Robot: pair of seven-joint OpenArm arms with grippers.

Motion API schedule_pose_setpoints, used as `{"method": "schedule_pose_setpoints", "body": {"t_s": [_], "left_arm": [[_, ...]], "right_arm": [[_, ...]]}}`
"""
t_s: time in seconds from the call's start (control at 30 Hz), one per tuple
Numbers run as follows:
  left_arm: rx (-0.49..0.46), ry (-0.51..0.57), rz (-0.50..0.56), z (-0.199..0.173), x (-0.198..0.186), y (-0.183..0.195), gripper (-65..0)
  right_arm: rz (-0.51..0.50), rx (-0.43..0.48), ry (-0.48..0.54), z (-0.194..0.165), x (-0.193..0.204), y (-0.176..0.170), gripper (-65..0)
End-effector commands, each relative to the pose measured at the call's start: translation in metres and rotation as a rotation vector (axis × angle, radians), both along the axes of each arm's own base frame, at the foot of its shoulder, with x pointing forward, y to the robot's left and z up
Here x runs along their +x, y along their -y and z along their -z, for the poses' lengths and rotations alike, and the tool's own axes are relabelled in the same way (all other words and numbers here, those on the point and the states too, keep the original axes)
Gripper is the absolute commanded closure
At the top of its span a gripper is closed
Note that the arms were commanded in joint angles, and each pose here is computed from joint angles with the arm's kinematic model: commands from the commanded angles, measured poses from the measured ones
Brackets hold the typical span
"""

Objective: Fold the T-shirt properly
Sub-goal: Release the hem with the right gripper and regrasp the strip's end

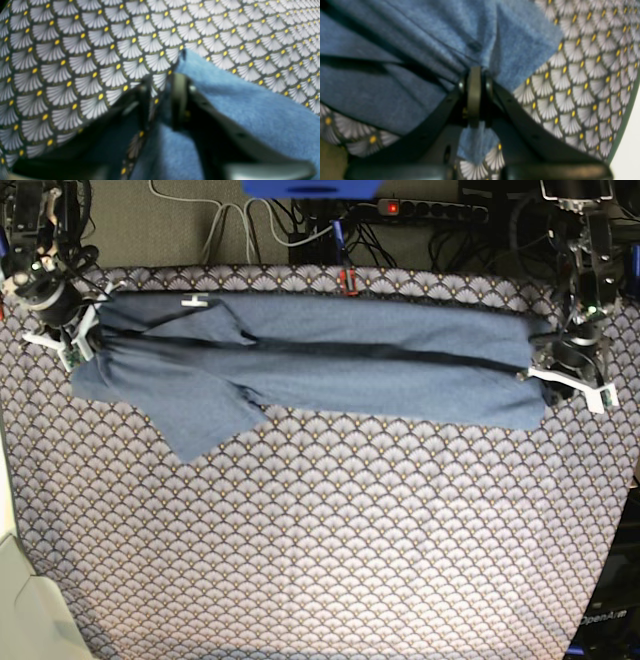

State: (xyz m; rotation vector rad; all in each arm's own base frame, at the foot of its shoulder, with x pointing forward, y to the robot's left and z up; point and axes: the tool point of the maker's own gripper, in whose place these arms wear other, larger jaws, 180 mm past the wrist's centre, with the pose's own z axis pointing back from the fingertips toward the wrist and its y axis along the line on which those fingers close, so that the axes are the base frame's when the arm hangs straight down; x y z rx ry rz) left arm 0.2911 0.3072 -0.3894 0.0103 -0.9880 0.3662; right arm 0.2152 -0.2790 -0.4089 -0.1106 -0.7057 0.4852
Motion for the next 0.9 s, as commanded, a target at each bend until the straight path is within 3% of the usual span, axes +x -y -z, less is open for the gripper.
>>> {"method": "schedule_pose_setpoints", "body": {"t_s": [0.0, 0.13, 0.4, 0.47, 0.73, 0.87], "left_arm": [[0.021, 0.038, -0.003, -0.011, 0.006, -0.007, -19.7], [0.013, 0.005, -0.012, 0.001, 0.000, -0.010, -20.9], [0.007, -0.021, -0.021, 0.011, -0.003, -0.013, -21.2], [0.007, -0.022, -0.020, 0.011, -0.003, -0.012, -21.2], [-0.003, -0.023, -0.020, 0.013, -0.004, -0.010, -21.3], [-0.003, -0.026, -0.020, 0.014, -0.005, -0.011, -21.3]], "right_arm": [[0.000, -0.026, 0.021, -0.009, 0.005, 0.008, 0.0], [0.000, -0.028, 0.015, -0.008, 0.004, 0.008, -2.3], [-0.002, -0.029, 0.016, -0.008, 0.004, 0.007, -27.5], [0.001, -0.032, 0.022, -0.011, 0.005, 0.009, -30.6], [0.006, -0.104, 0.178, -0.072, 0.025, 0.028, -31.0], [-0.018, -0.139, 0.204, -0.092, 0.046, 0.025, -31.0]]}}
